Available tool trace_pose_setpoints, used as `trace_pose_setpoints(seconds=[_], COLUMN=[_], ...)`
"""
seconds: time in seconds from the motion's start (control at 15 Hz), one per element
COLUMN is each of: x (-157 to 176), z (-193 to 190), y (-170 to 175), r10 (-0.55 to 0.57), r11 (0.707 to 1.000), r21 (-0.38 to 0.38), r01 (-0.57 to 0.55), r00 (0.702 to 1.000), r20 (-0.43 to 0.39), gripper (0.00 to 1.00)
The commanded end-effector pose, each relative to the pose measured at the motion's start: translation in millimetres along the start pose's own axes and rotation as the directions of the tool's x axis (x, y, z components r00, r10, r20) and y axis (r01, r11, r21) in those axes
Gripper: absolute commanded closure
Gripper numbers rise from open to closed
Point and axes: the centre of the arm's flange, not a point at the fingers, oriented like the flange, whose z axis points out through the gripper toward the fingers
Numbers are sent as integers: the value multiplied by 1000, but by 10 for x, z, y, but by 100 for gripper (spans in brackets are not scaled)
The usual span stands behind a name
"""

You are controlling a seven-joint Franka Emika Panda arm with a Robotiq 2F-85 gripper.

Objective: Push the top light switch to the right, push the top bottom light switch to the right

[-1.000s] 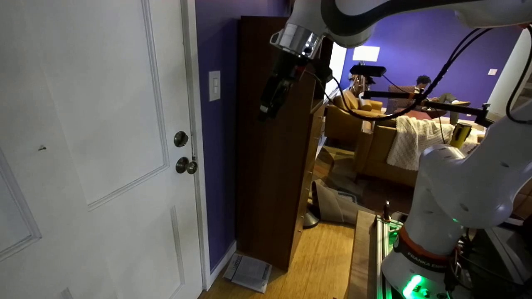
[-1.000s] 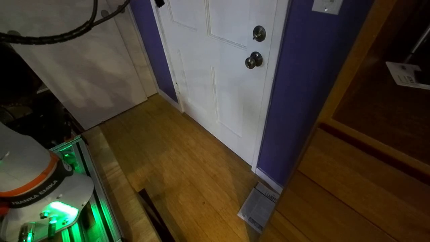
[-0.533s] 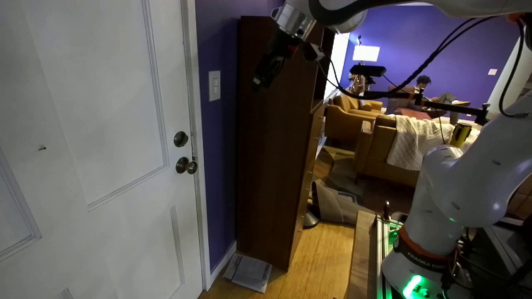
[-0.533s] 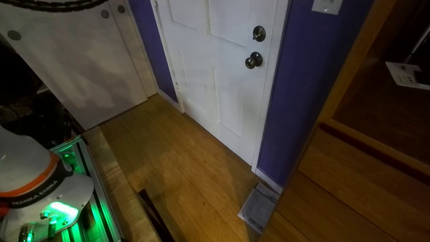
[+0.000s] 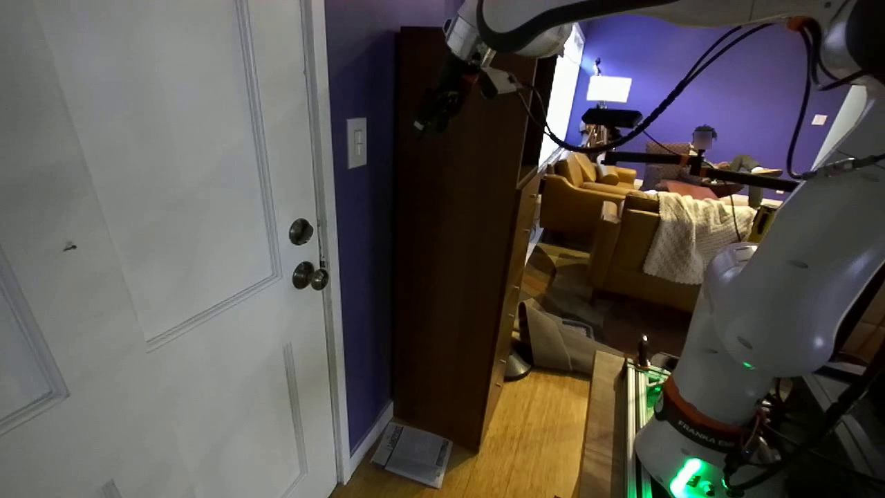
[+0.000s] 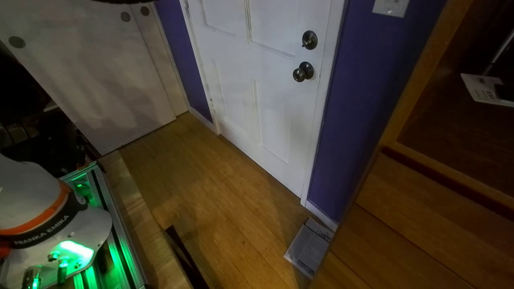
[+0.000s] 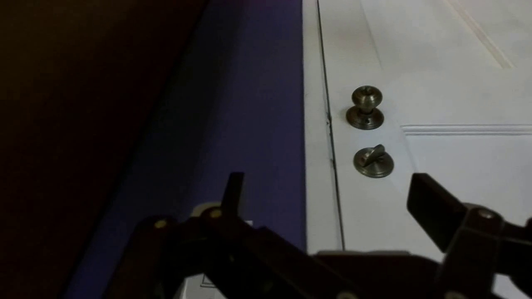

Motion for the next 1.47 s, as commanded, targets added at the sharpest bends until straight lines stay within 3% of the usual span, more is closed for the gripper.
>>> trace_pose_setpoints(seconds=[0.0, 0.13, 0.2, 0.8, 1.13, 1.2, 1.27, 1.4], x=[287, 362, 216, 252, 559, 632, 693, 831], z=[153, 198, 139, 152, 311, 355, 403, 511], y=[299, 394, 291, 293, 443, 487, 524, 615], r10=[13, 65, 37, 36, 41, 46, 52, 66], r11=[999, 997, 999, 999, 999, 999, 999, 998], r21=[-45, -42, -31, -33, 11, 12, 10, -1], r01=[-13, -66, -37, -37, -41, -46, -52, -66], r00=[1000, 998, 999, 999, 998, 998, 998, 996], r20=[-12, -7, -14, -15, -37, -42, -47, -54], gripper=[0, 0, 0, 0, 0, 25, 26, 42])
